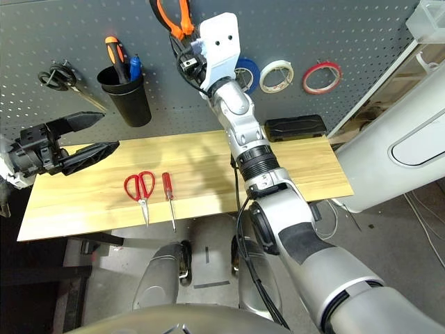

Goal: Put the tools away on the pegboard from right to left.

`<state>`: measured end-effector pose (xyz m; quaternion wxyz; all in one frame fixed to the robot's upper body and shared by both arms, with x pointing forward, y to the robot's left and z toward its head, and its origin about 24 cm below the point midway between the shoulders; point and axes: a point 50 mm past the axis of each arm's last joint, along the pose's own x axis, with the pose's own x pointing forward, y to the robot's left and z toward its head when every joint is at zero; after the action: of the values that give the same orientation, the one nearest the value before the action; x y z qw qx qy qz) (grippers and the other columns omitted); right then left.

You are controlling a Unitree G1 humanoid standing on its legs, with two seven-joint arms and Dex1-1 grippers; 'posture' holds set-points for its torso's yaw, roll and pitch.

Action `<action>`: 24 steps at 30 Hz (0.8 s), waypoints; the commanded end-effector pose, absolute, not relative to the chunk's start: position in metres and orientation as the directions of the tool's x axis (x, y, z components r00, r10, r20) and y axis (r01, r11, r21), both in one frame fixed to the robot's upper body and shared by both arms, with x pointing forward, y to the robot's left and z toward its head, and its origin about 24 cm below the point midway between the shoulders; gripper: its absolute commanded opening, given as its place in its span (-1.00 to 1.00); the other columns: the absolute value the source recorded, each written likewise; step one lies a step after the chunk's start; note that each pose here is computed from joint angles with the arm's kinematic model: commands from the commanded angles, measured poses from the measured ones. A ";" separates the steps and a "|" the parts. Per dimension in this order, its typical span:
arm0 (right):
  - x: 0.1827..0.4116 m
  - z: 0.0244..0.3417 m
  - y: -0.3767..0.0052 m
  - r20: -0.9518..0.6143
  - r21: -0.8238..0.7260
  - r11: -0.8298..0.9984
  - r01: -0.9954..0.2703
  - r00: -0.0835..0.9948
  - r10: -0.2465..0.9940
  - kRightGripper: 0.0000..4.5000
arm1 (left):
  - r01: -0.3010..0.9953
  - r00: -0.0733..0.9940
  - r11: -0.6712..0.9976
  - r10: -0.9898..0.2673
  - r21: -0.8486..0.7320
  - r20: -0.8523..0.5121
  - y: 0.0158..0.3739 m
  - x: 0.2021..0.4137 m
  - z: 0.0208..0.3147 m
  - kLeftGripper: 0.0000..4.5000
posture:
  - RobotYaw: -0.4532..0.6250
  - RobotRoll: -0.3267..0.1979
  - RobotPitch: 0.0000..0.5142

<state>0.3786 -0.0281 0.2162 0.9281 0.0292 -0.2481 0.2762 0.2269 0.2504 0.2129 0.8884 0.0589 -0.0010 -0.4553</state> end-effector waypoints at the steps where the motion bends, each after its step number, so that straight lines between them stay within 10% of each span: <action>1: 0.381 0.224 -0.029 0.507 -0.105 0.848 -0.520 0.705 0.495 -0.10 | 0.821 0.569 0.561 -0.820 0.110 -0.061 0.247 0.223 0.214 1.00 | 0.00 0.25 -0.39; 24: 0.392 0.196 -0.031 0.398 -0.026 0.841 -0.540 0.766 0.505 -0.10 | 0.821 0.568 0.561 -0.821 0.101 -0.061 0.243 0.220 0.212 1.00 | 0.02 0.25 -0.36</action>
<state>0.3924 -0.0351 0.1960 0.9410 0.0403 -0.2013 0.2689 0.2230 0.2462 0.2107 0.8867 0.0602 0.0045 -0.4583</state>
